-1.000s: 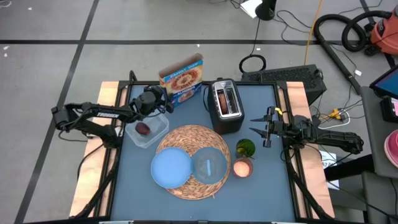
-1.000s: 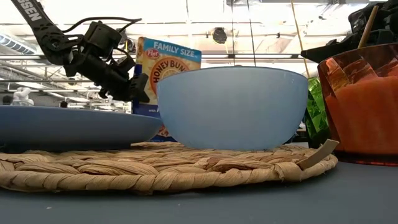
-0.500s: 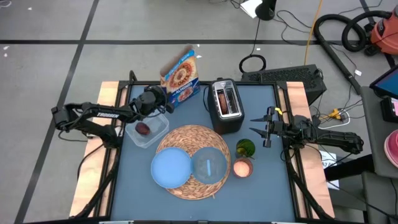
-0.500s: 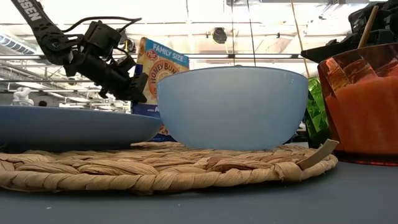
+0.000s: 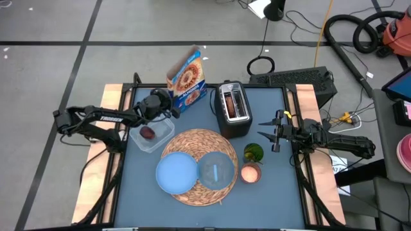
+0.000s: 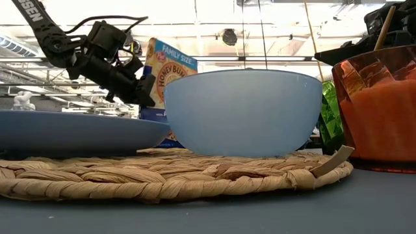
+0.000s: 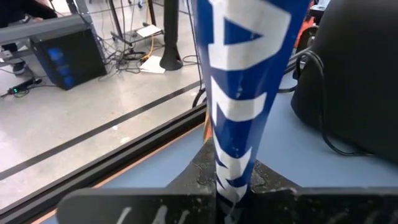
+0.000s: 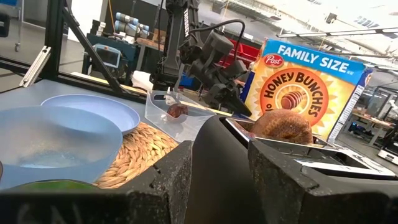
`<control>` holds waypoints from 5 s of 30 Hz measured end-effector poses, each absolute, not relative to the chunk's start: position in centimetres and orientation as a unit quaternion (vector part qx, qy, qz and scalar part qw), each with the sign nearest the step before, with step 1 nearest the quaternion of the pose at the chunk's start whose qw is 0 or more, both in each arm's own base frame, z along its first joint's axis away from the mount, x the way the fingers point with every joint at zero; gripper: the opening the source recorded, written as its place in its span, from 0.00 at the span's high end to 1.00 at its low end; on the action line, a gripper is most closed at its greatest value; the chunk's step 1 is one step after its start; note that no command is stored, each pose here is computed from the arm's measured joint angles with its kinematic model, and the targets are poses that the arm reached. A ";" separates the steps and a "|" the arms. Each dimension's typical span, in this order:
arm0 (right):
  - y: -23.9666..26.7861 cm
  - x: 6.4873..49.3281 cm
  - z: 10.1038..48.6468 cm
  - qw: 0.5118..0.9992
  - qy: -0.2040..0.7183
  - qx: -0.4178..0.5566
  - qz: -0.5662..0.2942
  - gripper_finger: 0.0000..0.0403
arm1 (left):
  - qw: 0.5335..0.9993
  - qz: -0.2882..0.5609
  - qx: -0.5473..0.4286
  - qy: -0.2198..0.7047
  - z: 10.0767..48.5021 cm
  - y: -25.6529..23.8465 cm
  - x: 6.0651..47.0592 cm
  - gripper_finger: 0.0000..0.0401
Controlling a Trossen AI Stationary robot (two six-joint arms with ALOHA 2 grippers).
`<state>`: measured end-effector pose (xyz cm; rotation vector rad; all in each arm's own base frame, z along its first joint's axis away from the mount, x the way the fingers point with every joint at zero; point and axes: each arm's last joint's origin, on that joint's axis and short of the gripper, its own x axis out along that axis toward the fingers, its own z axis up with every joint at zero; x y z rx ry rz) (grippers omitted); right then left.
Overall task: Arrange a breakfast setting
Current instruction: Pour the cereal from the cereal box into the blue bowl on the table mat
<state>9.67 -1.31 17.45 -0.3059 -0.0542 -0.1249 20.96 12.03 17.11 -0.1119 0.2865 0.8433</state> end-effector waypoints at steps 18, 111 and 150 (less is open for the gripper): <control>-1.3 9.7 17.5 0.986 -0.027 -0.152 -0.062 0.63 | 0.927 0.372 -0.033 0.015 22.6 9.4 19.5 0.99; -1.5 9.6 17.5 0.973 -0.056 0.211 -0.073 0.03 | 0.986 -0.073 -0.121 -0.094 27.0 -3.6 18.3 0.99; -1.7 13.2 26.2 0.966 -0.156 0.204 -0.008 0.05 | 0.989 -0.038 -0.122 -0.071 26.5 -3.4 18.4 0.99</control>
